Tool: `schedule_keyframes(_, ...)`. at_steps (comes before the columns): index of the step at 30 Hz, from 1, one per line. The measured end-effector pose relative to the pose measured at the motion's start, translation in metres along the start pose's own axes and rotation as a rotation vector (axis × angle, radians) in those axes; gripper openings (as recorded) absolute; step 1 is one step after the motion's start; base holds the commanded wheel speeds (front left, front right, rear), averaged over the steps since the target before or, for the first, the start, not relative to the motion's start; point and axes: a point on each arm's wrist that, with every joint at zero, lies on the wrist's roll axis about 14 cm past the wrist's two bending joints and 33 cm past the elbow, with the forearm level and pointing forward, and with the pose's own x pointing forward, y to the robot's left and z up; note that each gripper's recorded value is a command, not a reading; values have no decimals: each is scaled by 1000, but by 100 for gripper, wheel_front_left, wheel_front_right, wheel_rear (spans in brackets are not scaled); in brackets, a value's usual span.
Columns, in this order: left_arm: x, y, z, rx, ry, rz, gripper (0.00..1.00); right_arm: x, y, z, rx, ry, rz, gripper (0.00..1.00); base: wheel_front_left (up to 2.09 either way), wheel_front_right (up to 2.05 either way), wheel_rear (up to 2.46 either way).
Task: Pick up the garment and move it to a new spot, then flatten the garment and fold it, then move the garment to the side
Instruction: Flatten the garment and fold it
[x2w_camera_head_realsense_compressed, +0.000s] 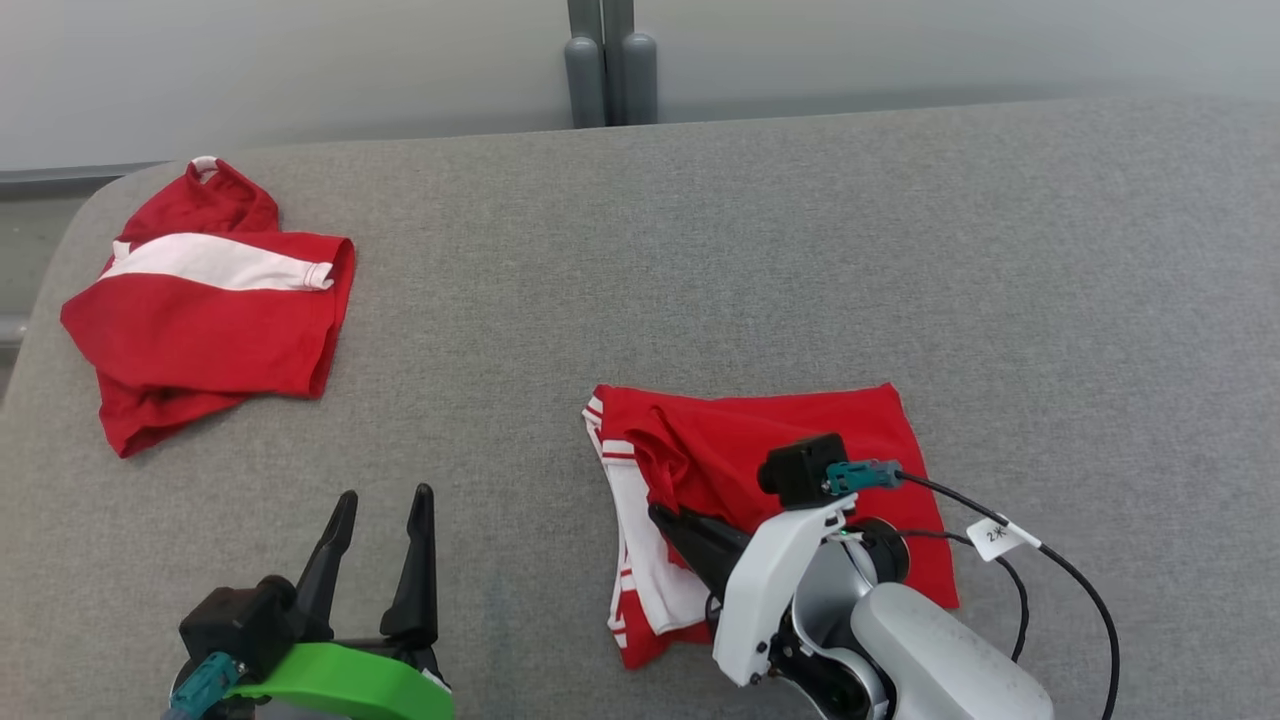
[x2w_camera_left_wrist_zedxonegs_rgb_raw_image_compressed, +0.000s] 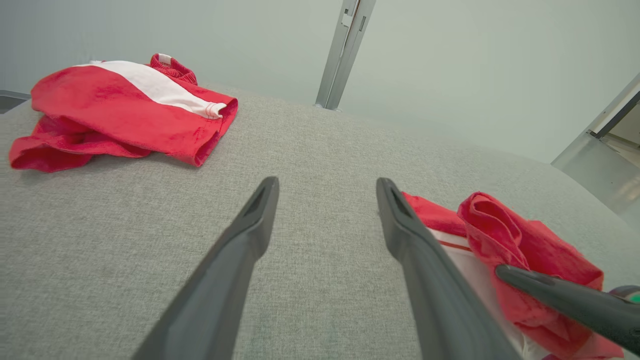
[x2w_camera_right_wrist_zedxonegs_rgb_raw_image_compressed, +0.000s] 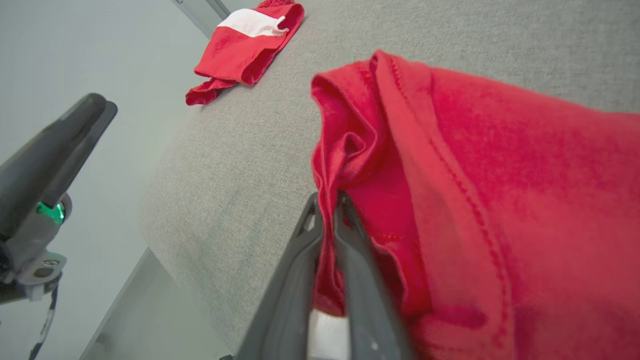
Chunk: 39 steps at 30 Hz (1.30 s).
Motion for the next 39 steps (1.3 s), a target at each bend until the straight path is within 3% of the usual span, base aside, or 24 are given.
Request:
schedule_keyframes(1,-1,1,0,0,-1,4,100,2,1,-1,2,-1,4,100,0,0,0)
schedule_keyframes(9,0,0,-2,0,5,1,100,6,19,22,38,-106,61,100,0,0,0)
schedule_keyframes(13,4,-9,-5,0,11,-25,100,0,19,49,59,-222,65,100,0,0,0)
schedule_keyframes(20,9,-24,-12,-8,29,-73,100,-29,-34,91,0,-414,-82,100,0,0,0)
schedule_keyframes(28,11,-25,-15,-8,35,-76,100,-53,-75,85,-75,-453,-228,100,0,0,0)
schedule_keyframes(29,10,-25,-14,-8,35,-73,100,-55,-77,80,-74,-444,-238,97,0,0,0)
schedule_keyframes(30,10,-24,-14,-8,33,-69,100,-57,-79,74,-79,-435,-249,78,0,0,0)
schedule_keyframes(31,10,-23,-13,-8,30,-66,100,-57,-80,69,-86,-422,-255,39,0,0,0)
schedule_keyframes(32,10,-22,-12,-8,26,-62,100,-58,-81,62,-95,-406,-261,32,0,0,0)
schedule_keyframes(33,10,-20,-11,-8,23,-57,100,-58,-82,55,-103,-388,-266,9,0,0,0)
schedule_keyframes(34,9,-19,-11,-8,21,-53,100,-57,-82,46,-98,-368,-269,0,0,0,0)
schedule_keyframes(39,7,-12,-8,-8,11,-30,100,-48,-74,8,-103,-266,-247,0,0,0,0)
